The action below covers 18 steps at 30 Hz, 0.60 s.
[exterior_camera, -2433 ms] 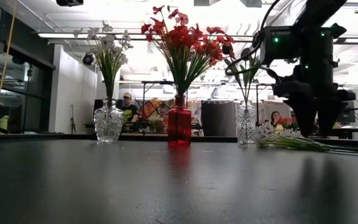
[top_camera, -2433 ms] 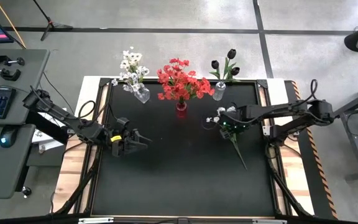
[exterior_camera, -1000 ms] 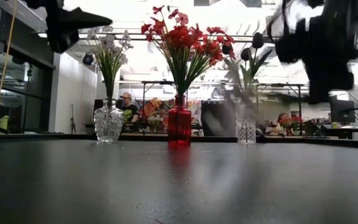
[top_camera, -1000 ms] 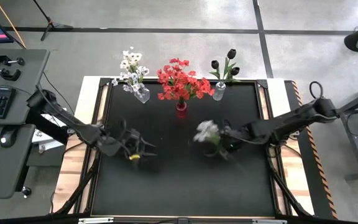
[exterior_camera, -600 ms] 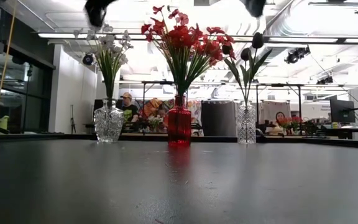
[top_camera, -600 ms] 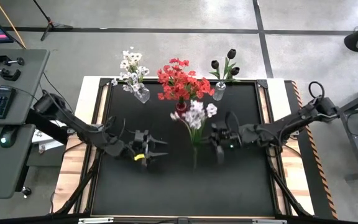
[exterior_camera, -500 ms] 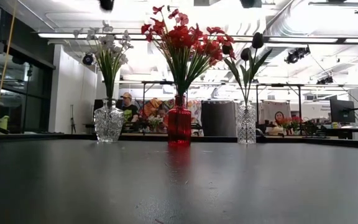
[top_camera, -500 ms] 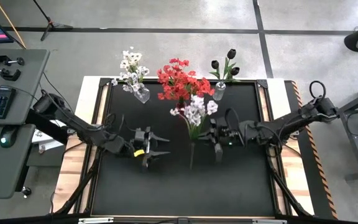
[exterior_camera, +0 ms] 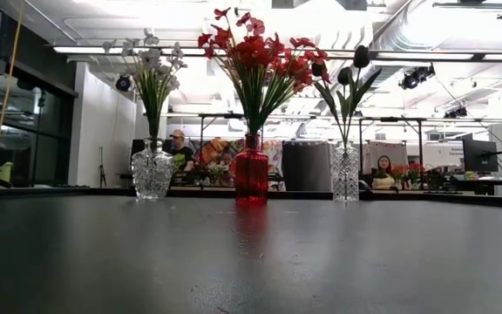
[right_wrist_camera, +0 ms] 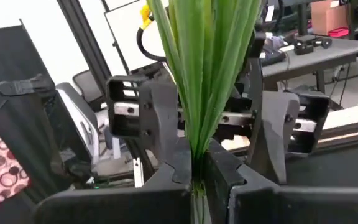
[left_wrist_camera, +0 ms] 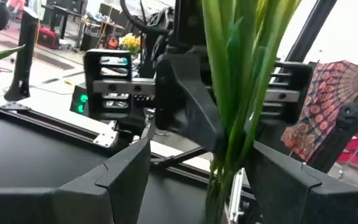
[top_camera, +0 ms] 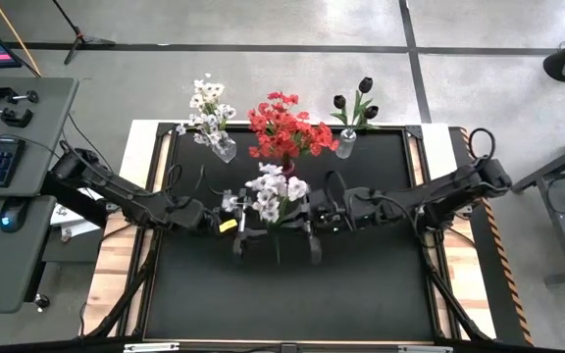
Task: Sort flowers into vase by color
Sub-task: Put the white flowers into the left transparent flower vase
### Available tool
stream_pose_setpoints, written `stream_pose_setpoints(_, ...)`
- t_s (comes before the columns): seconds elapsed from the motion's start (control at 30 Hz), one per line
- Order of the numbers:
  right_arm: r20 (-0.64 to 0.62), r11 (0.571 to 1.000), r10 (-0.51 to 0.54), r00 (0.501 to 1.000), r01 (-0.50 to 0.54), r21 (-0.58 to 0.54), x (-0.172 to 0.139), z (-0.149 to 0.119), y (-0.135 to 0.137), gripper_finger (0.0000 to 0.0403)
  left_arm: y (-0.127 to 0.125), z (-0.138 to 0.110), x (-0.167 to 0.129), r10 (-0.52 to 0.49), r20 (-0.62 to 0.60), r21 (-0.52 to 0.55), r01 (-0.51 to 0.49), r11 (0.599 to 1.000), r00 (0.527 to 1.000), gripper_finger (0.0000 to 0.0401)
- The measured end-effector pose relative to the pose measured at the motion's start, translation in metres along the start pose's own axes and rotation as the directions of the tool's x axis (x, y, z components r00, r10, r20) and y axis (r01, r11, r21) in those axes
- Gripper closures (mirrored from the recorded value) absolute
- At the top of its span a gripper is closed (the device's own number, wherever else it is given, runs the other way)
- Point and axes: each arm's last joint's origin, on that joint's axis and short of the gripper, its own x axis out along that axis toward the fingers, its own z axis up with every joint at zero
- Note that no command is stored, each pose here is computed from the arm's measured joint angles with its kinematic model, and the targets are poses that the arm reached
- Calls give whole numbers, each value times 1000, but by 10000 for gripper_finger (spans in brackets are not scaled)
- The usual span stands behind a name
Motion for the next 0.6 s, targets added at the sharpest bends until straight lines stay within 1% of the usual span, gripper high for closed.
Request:
stream_pose_setpoints(0.1, 8, 1000, 6, 1000, -6, -1, 6, 1, 1, 403, 0, 0, 0, -16, -5, -18, 16, 1000, 1000, 160)
stream_pose_setpoints(0.23, 39, 1000, 18, 999, -19, 3, 9, 3, 2, 403, -1, 0, 0, -66, -22, -6, 66, 998, 998, 160)
stream_pose_setpoints(0.37, 49, 1000, 21, 999, -21, 4, 9, 4, 3, 403, -2, -1, 0, -84, -29, -6, 84, 996, 996, 167)
stream_pose_setpoints(0.47, 49, 1000, 21, 999, -21, 4, 9, 3, 3, 403, -2, 0, 0, -87, -21, -10, 87, 996, 996, 190)
stream_pose_setpoints(0.53, 49, 1000, 21, 999, -21, 4, 9, 4, 3, 403, -2, 0, 0, -87, -23, -9, 87, 996, 996, 217)
stream_pose_setpoints(0.6, 49, 1000, 21, 999, -21, 8, 9, 3, 3, 403, -2, 0, 0, -88, -22, -9, 87, 996, 996, 253)
